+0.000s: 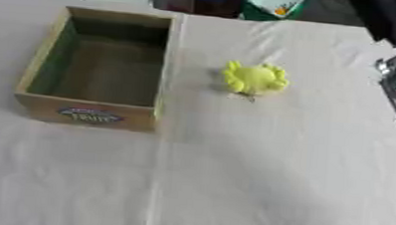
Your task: Pick up objects on the table and place them in the box.
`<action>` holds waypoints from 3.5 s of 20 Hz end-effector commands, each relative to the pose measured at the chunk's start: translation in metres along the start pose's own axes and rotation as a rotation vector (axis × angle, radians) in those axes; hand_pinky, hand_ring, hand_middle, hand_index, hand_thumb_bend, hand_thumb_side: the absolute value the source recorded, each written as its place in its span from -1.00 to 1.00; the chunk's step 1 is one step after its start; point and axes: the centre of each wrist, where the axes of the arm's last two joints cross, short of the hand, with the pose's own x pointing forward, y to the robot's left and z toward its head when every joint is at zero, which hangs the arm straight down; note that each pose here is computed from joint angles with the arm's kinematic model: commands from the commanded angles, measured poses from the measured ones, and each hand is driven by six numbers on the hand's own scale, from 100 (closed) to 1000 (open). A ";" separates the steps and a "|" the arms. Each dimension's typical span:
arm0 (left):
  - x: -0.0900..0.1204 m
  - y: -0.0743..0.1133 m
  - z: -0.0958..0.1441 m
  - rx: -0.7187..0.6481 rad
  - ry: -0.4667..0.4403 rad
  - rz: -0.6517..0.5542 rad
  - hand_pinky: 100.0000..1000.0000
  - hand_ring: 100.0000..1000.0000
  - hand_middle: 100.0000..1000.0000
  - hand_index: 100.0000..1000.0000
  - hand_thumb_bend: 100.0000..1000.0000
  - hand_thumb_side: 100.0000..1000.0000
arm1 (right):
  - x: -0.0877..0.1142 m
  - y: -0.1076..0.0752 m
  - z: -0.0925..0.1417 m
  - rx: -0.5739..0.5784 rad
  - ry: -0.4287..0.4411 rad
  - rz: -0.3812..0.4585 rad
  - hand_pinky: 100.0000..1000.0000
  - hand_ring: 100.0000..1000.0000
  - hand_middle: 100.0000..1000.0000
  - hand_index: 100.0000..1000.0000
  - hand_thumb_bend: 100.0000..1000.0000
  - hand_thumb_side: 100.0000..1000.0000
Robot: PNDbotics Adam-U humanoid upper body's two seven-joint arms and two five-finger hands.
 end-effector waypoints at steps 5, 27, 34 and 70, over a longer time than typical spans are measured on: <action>0.005 -0.001 -0.006 -0.041 -0.026 0.010 -0.10 0.02 0.02 0.48 -1.00 0.20 | -0.002 -0.003 -0.020 0.192 -0.036 0.236 0.76 0.66 0.69 0.83 -1.00 1.00; 0.005 -0.002 -0.004 -0.054 -0.008 0.011 -0.10 0.01 0.01 0.48 -1.00 0.20 | -0.066 0.067 -0.066 0.658 0.017 0.487 0.84 0.81 0.66 0.92 -0.41 0.61; 0.005 -0.002 -0.004 -0.053 -0.006 0.009 -0.10 0.01 0.01 0.48 -1.00 0.20 | -0.094 0.069 -0.060 0.817 0.045 0.565 0.93 0.87 0.86 1.00 -0.27 0.33; 0.005 -0.004 -0.003 -0.053 0.004 0.011 -0.10 0.01 0.00 0.48 -1.00 0.18 | -0.113 0.058 -0.047 1.211 0.245 0.678 0.72 0.67 0.63 1.00 -0.14 0.22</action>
